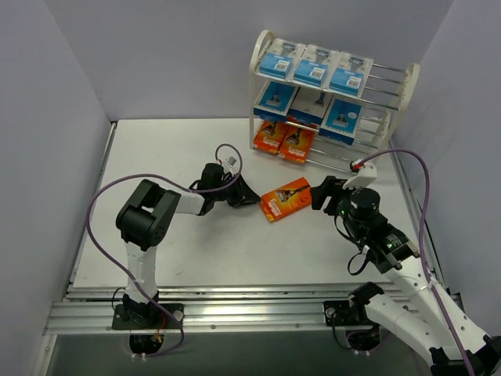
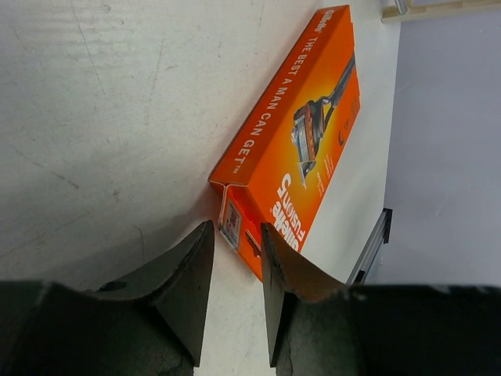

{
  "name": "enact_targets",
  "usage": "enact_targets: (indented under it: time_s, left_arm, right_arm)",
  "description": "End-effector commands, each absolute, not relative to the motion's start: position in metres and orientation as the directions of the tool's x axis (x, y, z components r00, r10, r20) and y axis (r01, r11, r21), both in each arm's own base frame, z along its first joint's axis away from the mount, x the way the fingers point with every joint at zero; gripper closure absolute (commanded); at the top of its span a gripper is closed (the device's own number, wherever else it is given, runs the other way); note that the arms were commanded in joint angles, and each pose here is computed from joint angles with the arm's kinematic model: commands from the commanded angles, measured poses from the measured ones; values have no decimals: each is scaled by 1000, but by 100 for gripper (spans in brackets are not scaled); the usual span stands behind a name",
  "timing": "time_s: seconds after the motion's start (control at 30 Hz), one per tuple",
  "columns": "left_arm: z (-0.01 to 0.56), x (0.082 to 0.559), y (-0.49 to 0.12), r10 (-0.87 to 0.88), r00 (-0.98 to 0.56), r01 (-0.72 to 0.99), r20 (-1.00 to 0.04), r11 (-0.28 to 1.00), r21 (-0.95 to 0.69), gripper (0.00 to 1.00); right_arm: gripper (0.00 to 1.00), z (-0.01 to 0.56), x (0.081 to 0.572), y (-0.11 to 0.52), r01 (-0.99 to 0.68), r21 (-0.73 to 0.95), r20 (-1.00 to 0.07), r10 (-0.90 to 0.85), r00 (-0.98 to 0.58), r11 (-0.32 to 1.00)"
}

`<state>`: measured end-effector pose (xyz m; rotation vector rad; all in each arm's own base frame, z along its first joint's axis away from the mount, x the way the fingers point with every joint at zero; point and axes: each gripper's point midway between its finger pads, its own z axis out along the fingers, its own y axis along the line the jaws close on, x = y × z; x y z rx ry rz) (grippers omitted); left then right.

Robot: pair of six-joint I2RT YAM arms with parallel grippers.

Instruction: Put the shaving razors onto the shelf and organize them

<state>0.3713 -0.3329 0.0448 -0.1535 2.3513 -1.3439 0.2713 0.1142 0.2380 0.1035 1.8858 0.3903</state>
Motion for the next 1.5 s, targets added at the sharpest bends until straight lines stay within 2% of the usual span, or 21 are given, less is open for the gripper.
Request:
enact_targets:
  time_s: [0.0, 0.17, 0.4, 0.87, 1.03, 1.1, 1.23, 1.47]
  left_arm:
    - [44, 379, -336, -267, -909, 139, -319, 527, -838, 61]
    - [35, 380, -339, -255, -921, 126, -296, 524, -842, 62]
    - [36, 381, -344, -264, -925, 117, -275, 489, -865, 71]
    - [34, 380, -352, -272, -932, 105, -242, 436, -894, 73]
    - [42, 382, -357, -294, -931, 95, -216, 377, -921, 97]
    - [45, 381, -357, -309, -930, 80, -198, 357, -931, 98]
    - [53, 381, -357, -332, -917, 94, -221, 359, -929, 98]
    - [71, 375, -377, -336, -886, 179, -319, 386, -905, 98]
  right_arm:
    - [37, 243, 272, 107, -101, 309, -910, 263, -319, 946]
    - [37, 244, 271, 106, -100, 310, -912, 266, -313, 945]
    - [37, 243, 271, 106, -102, 310, -912, 265, -313, 945]
    - [38, 250, 268, 103, -103, 315, -918, 275, -285, 944]
    - [38, 250, 268, 104, -108, 314, -918, 273, -286, 943]
    - [38, 250, 268, 104, -106, 314, -918, 273, -287, 944]
    - [38, 251, 269, 104, -110, 315, -918, 274, -286, 943]
    - [38, 261, 272, 100, -86, 315, -923, 284, -259, 945]
